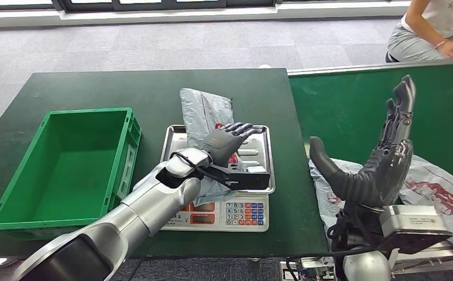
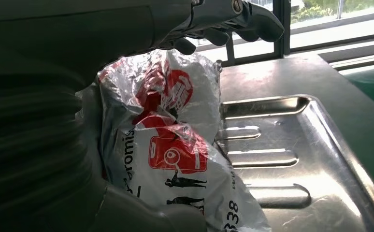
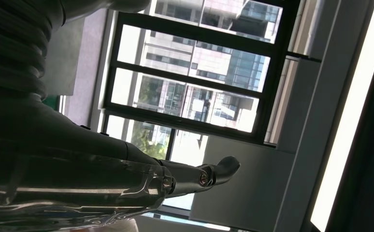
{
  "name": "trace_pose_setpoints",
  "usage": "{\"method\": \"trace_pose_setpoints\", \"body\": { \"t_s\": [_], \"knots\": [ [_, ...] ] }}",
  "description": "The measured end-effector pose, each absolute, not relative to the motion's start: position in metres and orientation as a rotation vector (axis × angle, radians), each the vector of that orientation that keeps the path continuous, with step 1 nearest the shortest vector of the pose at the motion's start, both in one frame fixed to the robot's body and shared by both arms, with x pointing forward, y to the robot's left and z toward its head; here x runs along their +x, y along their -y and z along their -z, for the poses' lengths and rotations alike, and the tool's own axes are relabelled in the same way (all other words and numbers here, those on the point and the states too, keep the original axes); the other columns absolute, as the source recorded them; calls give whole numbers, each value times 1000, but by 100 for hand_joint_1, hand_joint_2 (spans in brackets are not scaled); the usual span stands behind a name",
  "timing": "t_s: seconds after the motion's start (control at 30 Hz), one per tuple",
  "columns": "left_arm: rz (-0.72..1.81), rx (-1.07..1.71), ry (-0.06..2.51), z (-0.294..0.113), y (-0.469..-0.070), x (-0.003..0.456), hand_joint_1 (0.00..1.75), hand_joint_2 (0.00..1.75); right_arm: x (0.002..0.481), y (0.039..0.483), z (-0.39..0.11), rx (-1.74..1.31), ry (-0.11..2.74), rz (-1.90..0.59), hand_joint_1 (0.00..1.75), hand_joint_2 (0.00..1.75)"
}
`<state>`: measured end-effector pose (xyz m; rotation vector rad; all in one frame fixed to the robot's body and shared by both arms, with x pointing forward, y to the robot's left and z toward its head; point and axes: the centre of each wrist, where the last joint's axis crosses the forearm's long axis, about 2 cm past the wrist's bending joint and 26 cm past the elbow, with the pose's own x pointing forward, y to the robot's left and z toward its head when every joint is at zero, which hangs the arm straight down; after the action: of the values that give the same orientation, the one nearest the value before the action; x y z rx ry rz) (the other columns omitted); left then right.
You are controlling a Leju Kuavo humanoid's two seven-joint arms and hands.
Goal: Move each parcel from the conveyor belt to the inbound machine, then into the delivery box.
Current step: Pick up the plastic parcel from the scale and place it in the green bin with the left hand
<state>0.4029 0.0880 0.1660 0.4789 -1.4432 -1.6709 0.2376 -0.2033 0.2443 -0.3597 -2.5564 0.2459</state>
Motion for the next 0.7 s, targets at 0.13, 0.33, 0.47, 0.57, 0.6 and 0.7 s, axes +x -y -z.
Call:
{"method": "trace_pose_setpoints", "body": {
  "t_s": [0.13, 0.33, 0.47, 0.57, 0.6, 0.7],
  "knots": [
    [1691, 484, 1368, -157, -102, 406, 0, 175, 241, 202, -246, -352, 2567, -252, 0, 175],
    [1711, 502, 1299, -149, -118, 409, 0, 175, 245, 201, -243, -347, 2568, -259, 0, 175],
    [1712, 507, 1283, -147, -123, 409, 0, 175, 246, 200, -242, -345, 2564, -262, 0, 175],
    [1712, 508, 1278, -147, -125, 410, 0, 175, 247, 200, -241, -344, 2562, -264, 0, 175],
    [1713, 508, 1277, -147, -125, 410, 0, 175, 247, 200, -241, -344, 2562, -265, 0, 175],
    [1713, 509, 1274, -146, -125, 410, 0, 175, 247, 200, -241, -343, 2560, -266, 0, 175]
  ]
}}
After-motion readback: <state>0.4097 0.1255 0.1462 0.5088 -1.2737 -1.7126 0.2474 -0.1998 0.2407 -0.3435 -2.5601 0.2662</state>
